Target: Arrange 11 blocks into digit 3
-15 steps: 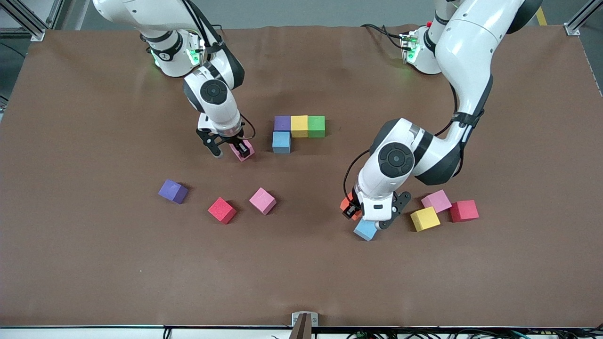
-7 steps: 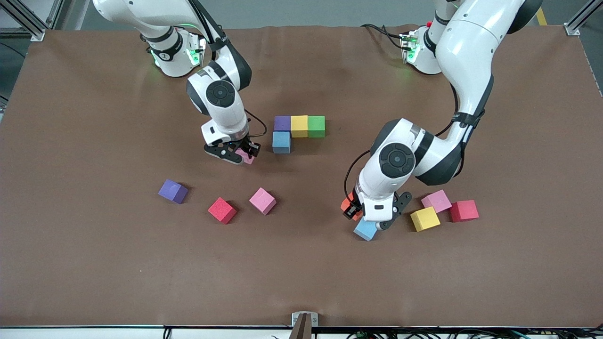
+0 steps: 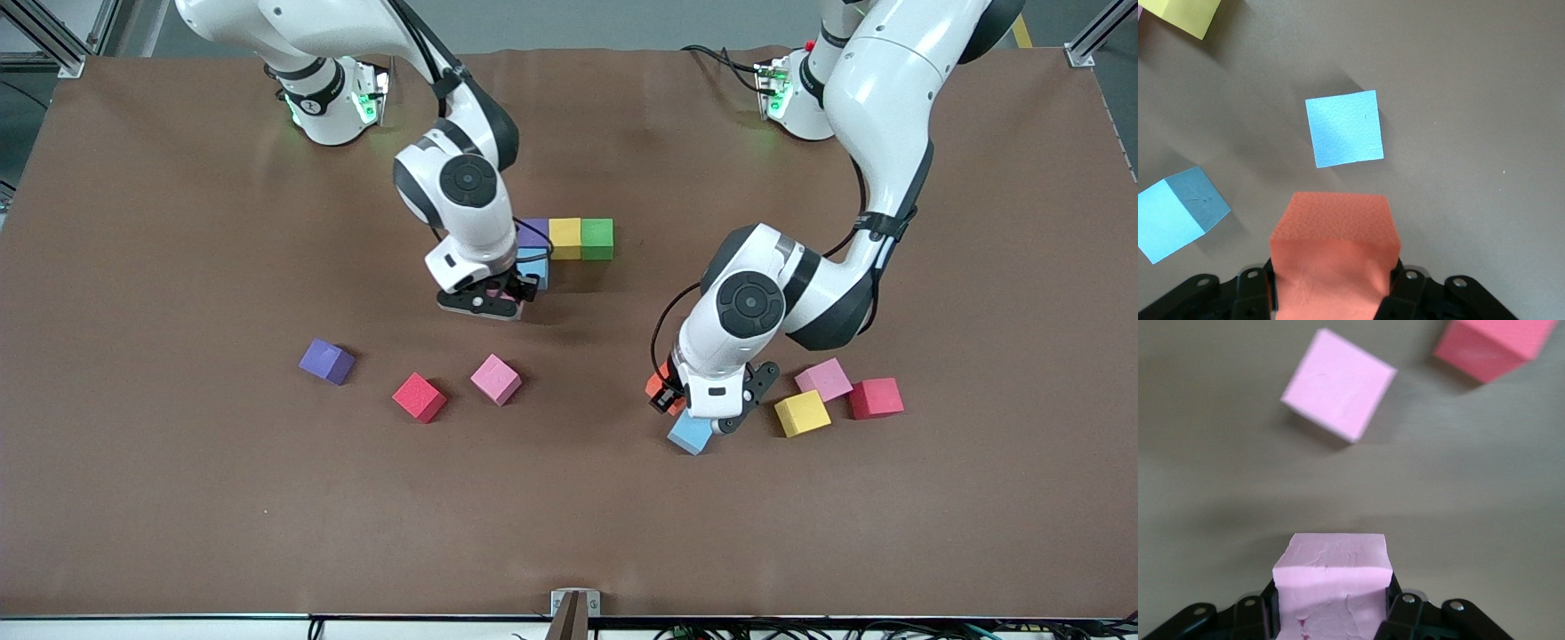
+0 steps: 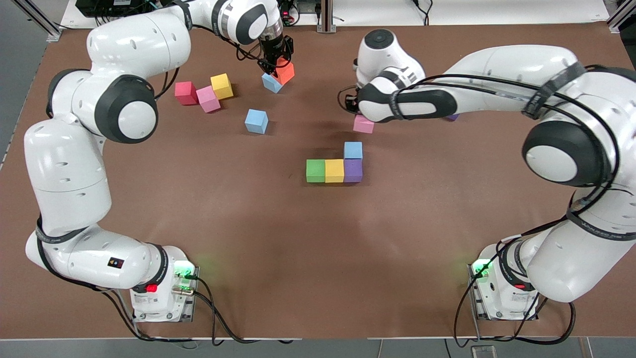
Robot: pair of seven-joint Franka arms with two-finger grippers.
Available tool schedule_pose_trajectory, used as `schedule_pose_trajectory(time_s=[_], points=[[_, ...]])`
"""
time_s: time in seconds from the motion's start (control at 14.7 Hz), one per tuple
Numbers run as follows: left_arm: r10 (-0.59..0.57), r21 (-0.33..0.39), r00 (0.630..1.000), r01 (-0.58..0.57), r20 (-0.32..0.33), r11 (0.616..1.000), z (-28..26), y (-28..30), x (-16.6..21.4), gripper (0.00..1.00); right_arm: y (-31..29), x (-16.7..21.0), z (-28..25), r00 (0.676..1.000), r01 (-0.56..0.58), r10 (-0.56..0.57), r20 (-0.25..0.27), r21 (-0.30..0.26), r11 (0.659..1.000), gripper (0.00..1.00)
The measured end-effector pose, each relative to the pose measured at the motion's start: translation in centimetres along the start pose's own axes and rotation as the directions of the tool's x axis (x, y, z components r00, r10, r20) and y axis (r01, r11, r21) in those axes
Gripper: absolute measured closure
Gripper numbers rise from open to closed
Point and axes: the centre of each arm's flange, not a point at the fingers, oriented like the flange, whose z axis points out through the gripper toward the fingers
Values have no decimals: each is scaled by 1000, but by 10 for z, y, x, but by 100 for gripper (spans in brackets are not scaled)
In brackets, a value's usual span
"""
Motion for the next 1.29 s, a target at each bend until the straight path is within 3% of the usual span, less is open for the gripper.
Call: schedule_pose_trajectory(time_s=[0.41, 1.29], points=[[1, -1, 1000, -1, 0, 1000, -1, 0, -1, 44, -27, -15, 40, 998, 63, -63, 31, -21, 998, 44], [3, 20, 1000, -3, 2, 1000, -5, -2, -4, 44, -26, -15, 51, 996, 84, -83, 34, -23, 996, 44]])
